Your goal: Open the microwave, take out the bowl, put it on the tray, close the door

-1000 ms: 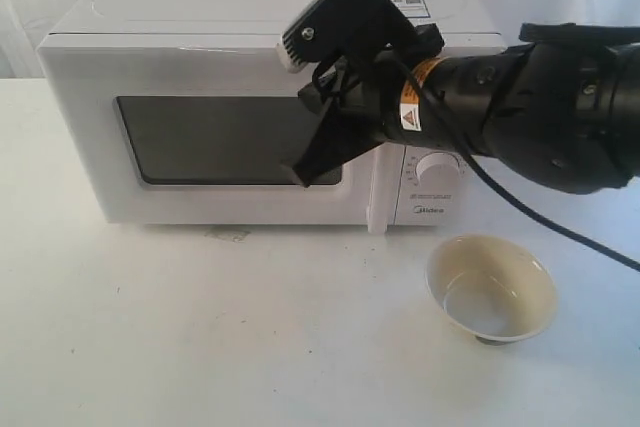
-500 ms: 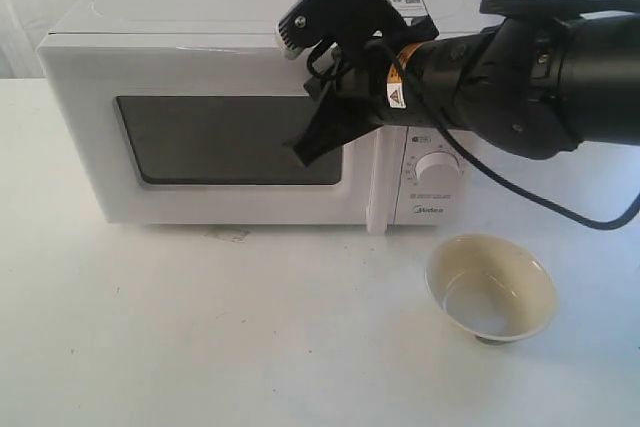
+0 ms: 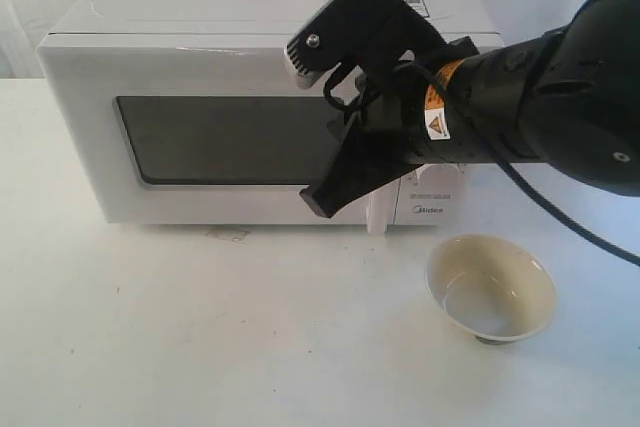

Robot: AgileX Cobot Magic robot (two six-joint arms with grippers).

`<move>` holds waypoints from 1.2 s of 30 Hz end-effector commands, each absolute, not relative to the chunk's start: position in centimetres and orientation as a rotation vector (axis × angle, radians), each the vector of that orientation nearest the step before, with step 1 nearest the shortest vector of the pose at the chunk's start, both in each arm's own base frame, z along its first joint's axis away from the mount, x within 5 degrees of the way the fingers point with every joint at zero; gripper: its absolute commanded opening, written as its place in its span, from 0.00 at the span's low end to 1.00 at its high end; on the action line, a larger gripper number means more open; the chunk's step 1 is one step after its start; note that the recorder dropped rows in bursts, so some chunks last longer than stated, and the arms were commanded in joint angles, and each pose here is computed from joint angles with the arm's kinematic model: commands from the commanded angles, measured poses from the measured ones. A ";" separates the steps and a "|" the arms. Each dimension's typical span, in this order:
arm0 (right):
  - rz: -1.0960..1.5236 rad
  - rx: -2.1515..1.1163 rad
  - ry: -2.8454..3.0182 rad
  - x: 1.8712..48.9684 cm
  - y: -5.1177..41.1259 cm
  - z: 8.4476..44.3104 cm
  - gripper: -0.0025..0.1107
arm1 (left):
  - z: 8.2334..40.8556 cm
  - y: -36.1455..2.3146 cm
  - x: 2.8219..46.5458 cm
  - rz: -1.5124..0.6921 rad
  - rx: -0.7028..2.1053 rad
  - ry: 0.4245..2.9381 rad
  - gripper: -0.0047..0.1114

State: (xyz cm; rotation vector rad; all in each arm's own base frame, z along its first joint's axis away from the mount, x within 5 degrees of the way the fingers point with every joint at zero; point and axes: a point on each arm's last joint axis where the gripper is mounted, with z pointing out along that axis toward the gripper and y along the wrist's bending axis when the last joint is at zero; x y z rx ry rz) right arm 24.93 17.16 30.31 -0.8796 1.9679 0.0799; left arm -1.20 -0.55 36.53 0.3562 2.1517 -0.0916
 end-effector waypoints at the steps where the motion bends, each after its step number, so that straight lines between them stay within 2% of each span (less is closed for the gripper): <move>1: 0.095 -0.872 1.968 24.6 17.2 30.5 0.02 | 36.0 -0.5 -1.6 -0.107 0.363 2.204 0.04; 12: 0.071 -0.883 1.971 24.3 16.9 30.8 0.02 | 36.0 -0.5 -1.6 -0.107 0.363 2.204 0.04; 18: 0.089 -0.835 1.894 22.6 15.6 33.6 0.02 | 36.0 -0.5 -1.6 -0.107 0.363 2.204 0.04; 24: 0.130 -0.670 1.854 18.1 11.6 38.1 0.02 | 36.0 -0.5 -1.6 -0.107 0.363 2.204 0.04; 29: 0.207 -0.530 1.766 13.1 7.6 40.0 0.02 | 36.0 -0.5 -1.6 -0.107 0.363 2.204 0.04; 36: 0.266 -0.421 1.645 7.3 3.1 38.0 0.02 | 36.0 -0.5 -1.6 -0.107 0.363 2.204 0.04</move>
